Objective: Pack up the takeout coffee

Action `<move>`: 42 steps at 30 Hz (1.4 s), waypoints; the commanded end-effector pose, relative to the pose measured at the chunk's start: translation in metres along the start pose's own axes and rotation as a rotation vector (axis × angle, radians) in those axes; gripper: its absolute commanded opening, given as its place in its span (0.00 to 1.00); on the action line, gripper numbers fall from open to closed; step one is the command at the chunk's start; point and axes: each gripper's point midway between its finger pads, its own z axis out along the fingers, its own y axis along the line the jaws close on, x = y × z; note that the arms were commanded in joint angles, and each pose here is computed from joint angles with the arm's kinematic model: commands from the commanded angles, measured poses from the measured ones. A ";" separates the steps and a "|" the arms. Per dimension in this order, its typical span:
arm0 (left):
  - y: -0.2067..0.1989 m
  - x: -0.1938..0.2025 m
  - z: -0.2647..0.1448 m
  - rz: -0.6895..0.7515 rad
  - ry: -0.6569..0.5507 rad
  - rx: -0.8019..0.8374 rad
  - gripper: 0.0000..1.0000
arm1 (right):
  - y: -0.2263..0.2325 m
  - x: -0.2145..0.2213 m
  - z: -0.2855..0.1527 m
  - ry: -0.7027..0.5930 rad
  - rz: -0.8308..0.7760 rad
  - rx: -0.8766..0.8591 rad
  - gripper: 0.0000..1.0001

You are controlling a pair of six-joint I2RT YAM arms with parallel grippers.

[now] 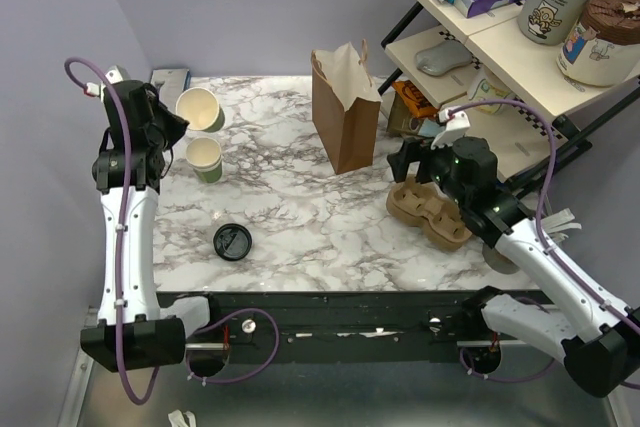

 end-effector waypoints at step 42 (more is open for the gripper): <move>-0.058 0.287 -0.025 0.552 0.565 0.213 0.99 | 0.035 0.009 -0.014 0.030 0.014 -0.205 1.00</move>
